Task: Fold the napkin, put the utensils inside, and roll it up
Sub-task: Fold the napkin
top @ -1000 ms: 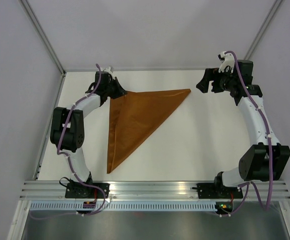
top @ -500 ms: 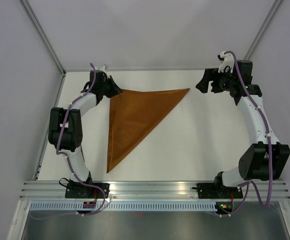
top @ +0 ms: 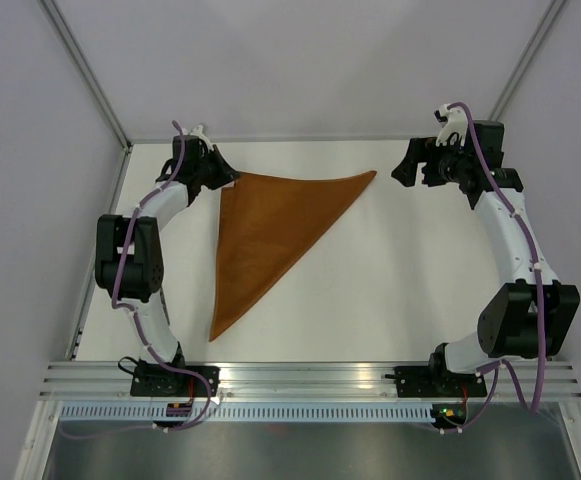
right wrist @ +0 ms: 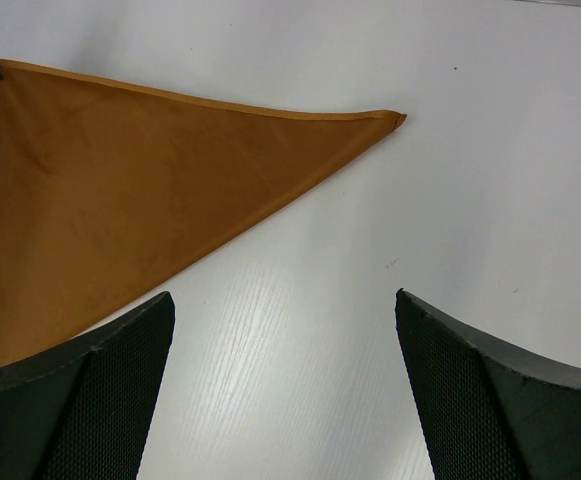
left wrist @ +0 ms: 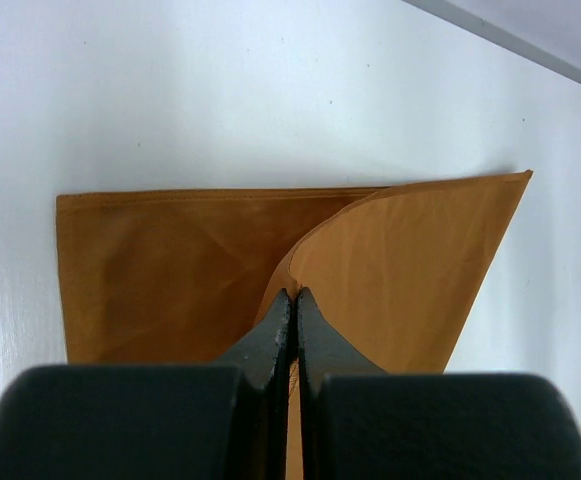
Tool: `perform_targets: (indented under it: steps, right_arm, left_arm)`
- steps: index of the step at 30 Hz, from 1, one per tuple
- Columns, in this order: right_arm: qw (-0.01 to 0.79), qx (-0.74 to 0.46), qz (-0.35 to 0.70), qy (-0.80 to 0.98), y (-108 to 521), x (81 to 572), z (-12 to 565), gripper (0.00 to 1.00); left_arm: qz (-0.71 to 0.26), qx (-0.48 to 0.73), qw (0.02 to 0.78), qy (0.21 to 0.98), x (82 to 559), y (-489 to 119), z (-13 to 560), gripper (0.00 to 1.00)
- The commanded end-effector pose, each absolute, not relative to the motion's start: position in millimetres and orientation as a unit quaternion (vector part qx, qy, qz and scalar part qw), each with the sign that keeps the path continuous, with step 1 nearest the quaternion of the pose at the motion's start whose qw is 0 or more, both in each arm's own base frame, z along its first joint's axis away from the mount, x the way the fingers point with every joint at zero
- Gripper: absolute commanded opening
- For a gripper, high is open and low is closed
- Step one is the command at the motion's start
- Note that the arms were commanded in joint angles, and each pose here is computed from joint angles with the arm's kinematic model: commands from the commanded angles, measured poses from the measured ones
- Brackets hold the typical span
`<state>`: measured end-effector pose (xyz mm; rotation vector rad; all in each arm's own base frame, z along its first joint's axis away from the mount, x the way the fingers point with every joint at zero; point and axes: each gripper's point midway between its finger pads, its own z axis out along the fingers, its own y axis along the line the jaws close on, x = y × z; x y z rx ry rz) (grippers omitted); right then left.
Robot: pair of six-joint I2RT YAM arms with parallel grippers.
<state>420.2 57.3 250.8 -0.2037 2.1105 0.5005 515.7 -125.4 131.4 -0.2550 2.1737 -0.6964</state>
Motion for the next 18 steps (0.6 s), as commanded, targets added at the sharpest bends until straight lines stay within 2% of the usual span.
perform_targets:
  steps: [1, 10, 13, 14, 16, 17, 18]
  right_arm:
    - [0.469, -0.079, 0.211, 0.854, 58.7, 423.5, 261.4, 0.96]
    - [0.46, -0.08, 0.212, 0.859, 58.8, 424.5, 253.7, 0.96]
    - [0.458, -0.081, 0.213, 0.859, 59.8, 424.4, 252.4, 0.96]
    - [0.458, -0.082, 0.213, 0.859, 59.8, 424.9, 252.0, 0.96]
    - [0.457, -0.082, 0.213, 0.86, 59.7, 424.5, 251.1, 0.96]
    - [0.457, -0.082, 0.214, 0.86, 60.0, 424.3, 251.2, 0.96]
    - [0.456, -0.082, 0.215, 0.86, 60.3, 424.0, 251.0, 0.96]
  left_arm:
    - [-0.299, -0.109, 0.405, 0.857, 523.9, -128.2, 138.6, 0.02]
    - [-0.302, -0.113, 0.384, 0.865, 526.4, -131.0, 115.1, 0.02]
    - [-0.293, -0.122, 0.382, 0.868, 526.1, -127.8, 107.1, 0.06]
    - [-0.289, -0.126, 0.382, 0.868, 526.0, -126.2, 105.5, 0.16]
    - [-0.282, -0.132, 0.384, 0.869, 526.3, -123.3, 102.4, 0.2]
    - [-0.28, -0.132, 0.387, 0.868, 527.3, -121.8, 103.4, 0.31]
    - [-0.277, -0.134, 0.387, 0.869, 527.1, -121.4, 102.3, 0.38]
